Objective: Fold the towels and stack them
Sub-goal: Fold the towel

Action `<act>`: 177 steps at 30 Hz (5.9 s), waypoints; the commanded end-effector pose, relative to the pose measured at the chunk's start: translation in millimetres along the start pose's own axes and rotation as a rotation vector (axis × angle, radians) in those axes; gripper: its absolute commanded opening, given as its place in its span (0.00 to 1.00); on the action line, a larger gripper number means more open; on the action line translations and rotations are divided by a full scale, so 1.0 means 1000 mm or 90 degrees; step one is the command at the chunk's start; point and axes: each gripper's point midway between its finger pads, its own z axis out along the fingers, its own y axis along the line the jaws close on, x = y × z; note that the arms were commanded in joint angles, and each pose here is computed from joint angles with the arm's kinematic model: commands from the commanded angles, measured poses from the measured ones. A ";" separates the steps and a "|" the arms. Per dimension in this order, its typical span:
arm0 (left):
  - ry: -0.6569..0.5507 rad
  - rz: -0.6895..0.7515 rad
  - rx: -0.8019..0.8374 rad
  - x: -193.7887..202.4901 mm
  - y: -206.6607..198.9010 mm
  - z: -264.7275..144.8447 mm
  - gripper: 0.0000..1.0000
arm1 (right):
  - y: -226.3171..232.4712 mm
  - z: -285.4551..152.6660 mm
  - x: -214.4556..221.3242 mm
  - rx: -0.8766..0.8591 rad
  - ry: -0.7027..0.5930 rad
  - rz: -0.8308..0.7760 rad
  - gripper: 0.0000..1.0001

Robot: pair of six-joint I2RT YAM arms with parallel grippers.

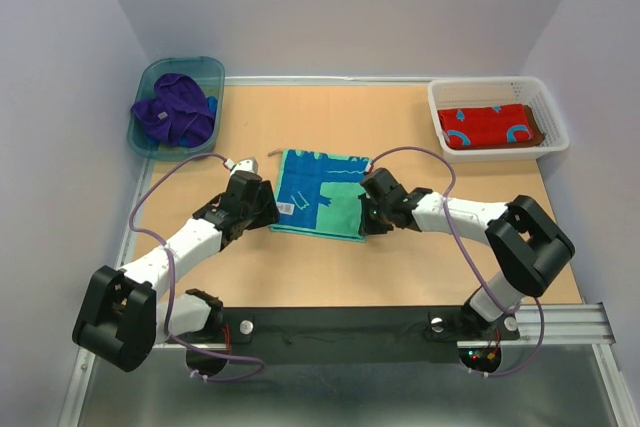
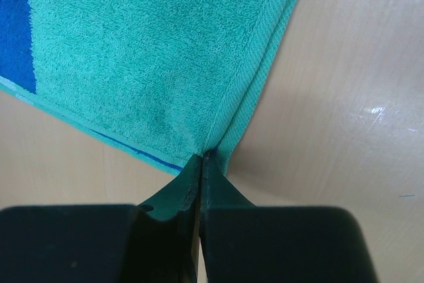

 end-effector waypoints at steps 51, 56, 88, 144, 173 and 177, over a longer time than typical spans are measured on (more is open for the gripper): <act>0.050 0.001 -0.036 0.040 -0.013 0.009 0.23 | -0.012 -0.017 -0.004 0.056 -0.008 -0.010 0.00; 0.057 0.011 -0.038 0.044 -0.013 0.005 0.23 | -0.012 -0.017 -0.004 0.055 -0.007 -0.010 0.01; 0.066 0.015 -0.051 0.043 -0.018 0.012 0.25 | -0.013 -0.018 -0.002 0.053 -0.009 -0.008 0.01; 0.063 -0.001 -0.047 0.040 -0.019 0.002 0.39 | -0.013 -0.039 0.025 0.032 0.049 0.025 0.05; 0.043 -0.017 -0.034 0.029 -0.032 0.014 0.09 | 0.001 -0.050 0.018 -0.014 0.029 0.030 0.04; 0.041 -0.021 -0.033 0.029 -0.030 0.010 0.06 | 0.015 -0.056 0.024 -0.061 0.055 0.040 0.05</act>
